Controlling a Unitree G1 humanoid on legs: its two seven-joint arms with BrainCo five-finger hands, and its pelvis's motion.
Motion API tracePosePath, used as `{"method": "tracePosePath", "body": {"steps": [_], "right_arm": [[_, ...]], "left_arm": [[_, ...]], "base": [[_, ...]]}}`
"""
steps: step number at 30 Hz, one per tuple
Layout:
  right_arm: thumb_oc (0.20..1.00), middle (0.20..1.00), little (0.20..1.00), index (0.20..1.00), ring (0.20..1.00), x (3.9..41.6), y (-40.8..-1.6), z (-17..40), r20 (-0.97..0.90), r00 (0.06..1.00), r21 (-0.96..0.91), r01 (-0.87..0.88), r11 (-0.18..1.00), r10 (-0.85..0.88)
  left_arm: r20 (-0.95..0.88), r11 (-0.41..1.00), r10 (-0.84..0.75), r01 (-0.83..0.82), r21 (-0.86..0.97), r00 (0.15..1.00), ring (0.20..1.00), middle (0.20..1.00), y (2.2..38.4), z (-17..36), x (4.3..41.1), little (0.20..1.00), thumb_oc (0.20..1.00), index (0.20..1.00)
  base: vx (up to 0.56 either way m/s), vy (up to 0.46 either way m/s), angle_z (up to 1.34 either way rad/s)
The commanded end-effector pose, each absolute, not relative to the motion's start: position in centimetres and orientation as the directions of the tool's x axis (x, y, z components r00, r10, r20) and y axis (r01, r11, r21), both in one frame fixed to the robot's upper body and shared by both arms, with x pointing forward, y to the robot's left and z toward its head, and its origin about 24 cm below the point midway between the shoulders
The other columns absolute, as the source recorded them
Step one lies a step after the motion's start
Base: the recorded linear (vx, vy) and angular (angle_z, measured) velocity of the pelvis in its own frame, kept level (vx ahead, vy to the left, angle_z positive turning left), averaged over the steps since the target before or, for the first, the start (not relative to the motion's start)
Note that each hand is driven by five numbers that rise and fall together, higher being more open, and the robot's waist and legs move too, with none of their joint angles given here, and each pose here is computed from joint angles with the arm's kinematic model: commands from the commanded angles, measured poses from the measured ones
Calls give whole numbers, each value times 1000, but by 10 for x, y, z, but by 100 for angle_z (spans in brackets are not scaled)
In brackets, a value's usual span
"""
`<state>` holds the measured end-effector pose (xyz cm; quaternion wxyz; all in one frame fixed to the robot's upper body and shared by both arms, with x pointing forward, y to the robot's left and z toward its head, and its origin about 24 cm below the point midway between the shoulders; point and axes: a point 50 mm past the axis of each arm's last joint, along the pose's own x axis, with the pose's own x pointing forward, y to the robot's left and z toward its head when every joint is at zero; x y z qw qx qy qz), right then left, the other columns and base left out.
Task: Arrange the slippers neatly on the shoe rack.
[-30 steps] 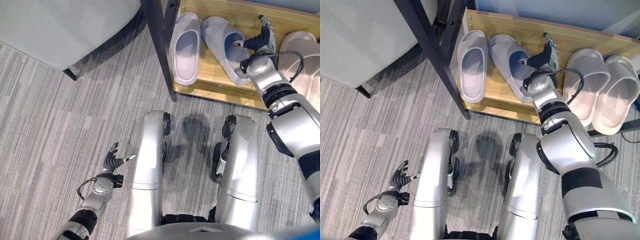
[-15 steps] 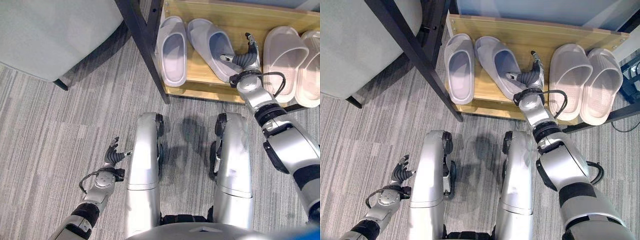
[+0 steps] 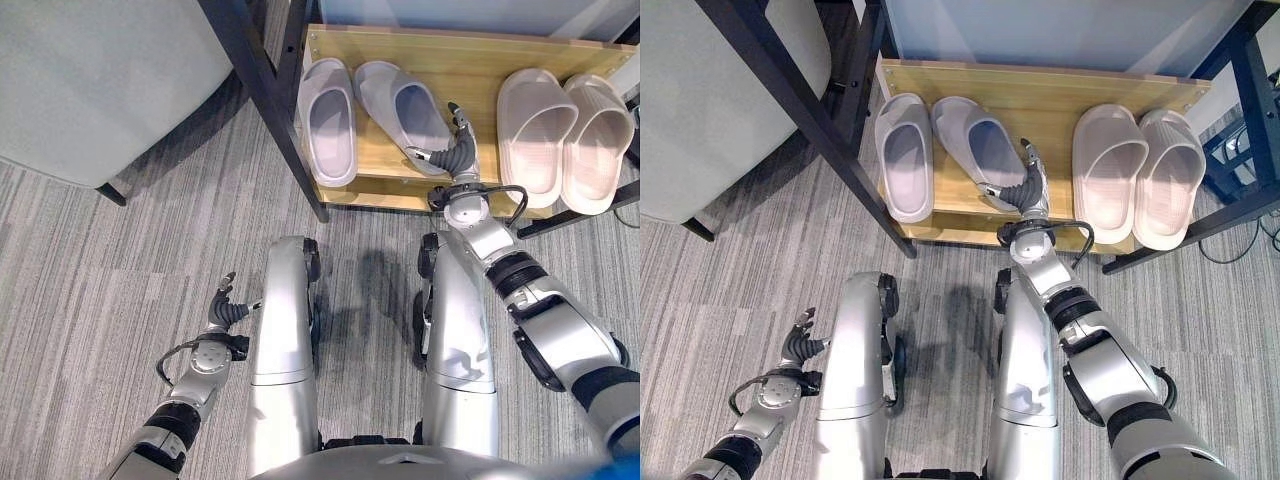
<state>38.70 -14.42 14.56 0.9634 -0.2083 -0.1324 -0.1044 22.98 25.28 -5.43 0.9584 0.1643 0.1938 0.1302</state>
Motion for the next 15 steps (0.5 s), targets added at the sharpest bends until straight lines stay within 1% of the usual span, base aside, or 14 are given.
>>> {"method": "tracePosePath", "body": {"steps": [1,7,15], "right_arm": [[1000,1000,1000,1000,1000,383,-128,178,444,891,-292,241,925,-92],[1000,1000,1000,1000,1000,373,-112,162,415,908,-228,161,960,-54],[1000,1000,1000,1000,1000,361,-92,172,468,883,-163,66,984,19]], "left_arm": [[-326,904,348,-223,364,879,1000,1000,248,-61,219,1000,1000,1000],[-336,896,381,-255,363,861,1000,1000,251,-64,214,1000,1000,1000],[-330,887,398,-268,375,856,1000,1000,252,-64,215,1000,1000,1000]], "base": [[0,0,0],[5,-2,0],[0,0,0]]}}
